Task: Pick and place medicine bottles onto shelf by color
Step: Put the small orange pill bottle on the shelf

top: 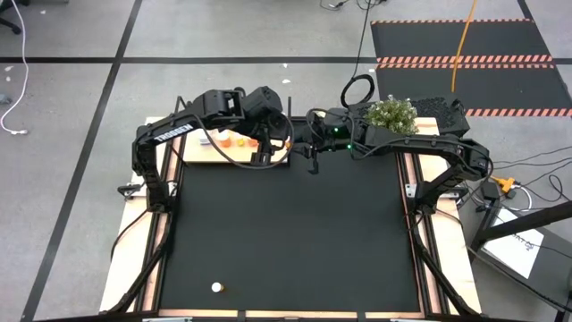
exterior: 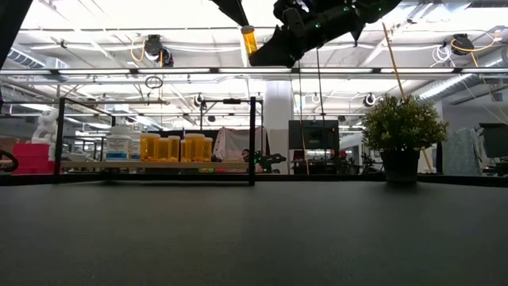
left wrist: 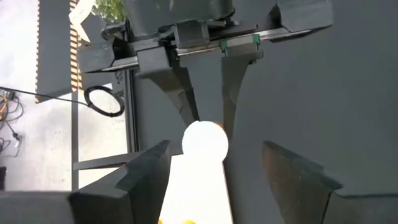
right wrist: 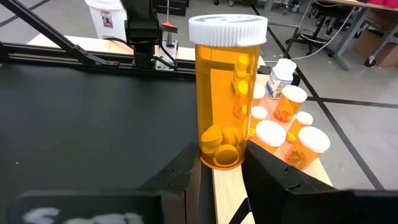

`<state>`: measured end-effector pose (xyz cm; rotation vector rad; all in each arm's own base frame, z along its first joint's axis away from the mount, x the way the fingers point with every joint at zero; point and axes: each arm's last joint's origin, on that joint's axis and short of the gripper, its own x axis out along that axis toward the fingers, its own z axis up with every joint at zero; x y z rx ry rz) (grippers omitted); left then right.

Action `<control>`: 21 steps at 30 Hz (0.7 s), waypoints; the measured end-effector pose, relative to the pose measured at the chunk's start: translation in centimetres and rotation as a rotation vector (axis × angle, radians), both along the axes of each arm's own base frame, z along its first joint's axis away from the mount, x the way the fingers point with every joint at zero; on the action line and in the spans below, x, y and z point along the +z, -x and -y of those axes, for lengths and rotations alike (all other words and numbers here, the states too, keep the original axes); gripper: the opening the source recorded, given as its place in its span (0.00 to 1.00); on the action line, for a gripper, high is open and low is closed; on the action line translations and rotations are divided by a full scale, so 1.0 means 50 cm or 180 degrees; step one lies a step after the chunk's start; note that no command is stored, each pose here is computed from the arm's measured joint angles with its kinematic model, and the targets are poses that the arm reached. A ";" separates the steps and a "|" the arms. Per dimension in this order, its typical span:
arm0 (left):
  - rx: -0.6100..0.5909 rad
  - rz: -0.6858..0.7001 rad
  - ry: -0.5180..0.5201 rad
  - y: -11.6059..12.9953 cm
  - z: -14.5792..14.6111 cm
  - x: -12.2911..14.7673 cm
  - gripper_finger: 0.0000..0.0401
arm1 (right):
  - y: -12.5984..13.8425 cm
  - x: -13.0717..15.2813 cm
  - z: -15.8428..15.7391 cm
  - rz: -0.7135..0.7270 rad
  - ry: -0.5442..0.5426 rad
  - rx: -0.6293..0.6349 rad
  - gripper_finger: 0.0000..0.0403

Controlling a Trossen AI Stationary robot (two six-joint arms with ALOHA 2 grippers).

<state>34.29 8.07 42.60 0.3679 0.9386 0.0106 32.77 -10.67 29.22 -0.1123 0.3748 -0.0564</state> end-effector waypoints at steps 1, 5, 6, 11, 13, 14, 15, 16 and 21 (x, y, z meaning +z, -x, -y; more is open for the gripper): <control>0.0004 0.0001 0.0000 -0.001 -0.001 -0.001 0.62 | 0.000 0.000 0.000 0.0000 0.0000 0.0001 0.23; 0.0028 0.0082 -0.0018 -0.011 -0.009 -0.003 0.62 | 0.000 0.000 0.000 -0.0005 0.0009 0.0005 0.23; 0.0034 0.0076 -0.0018 -0.013 -0.010 -0.005 0.62 | 0.000 0.000 -0.001 -0.0007 0.0008 0.0006 0.23; 0.0045 0.0069 -0.0018 -0.012 -0.013 -0.006 0.62 | 0.000 0.000 -0.001 -0.0006 0.0010 0.0010 0.23; 0.0056 0.0057 -0.0013 -0.011 -0.016 -0.006 0.62 | 0.000 0.000 -0.001 -0.0005 0.0020 0.0015 0.23; 0.0060 0.0038 -0.0008 -0.010 -0.016 -0.007 0.62 | 0.000 0.000 -0.001 -0.0005 0.0020 0.0015 0.23; 0.0063 0.0026 -0.0005 -0.009 -0.016 -0.007 0.62 | 0.000 0.000 -0.001 -0.0005 0.0021 0.0015 0.23; 0.0064 0.0012 -0.0001 -0.013 -0.017 -0.011 0.62 | 0.000 0.000 -0.001 -0.0005 0.0020 0.0015 0.23; 0.0039 -0.0081 0.0014 -0.030 -0.019 -0.031 0.62 | 0.000 0.000 -0.001 -0.0005 0.0020 0.0015 0.23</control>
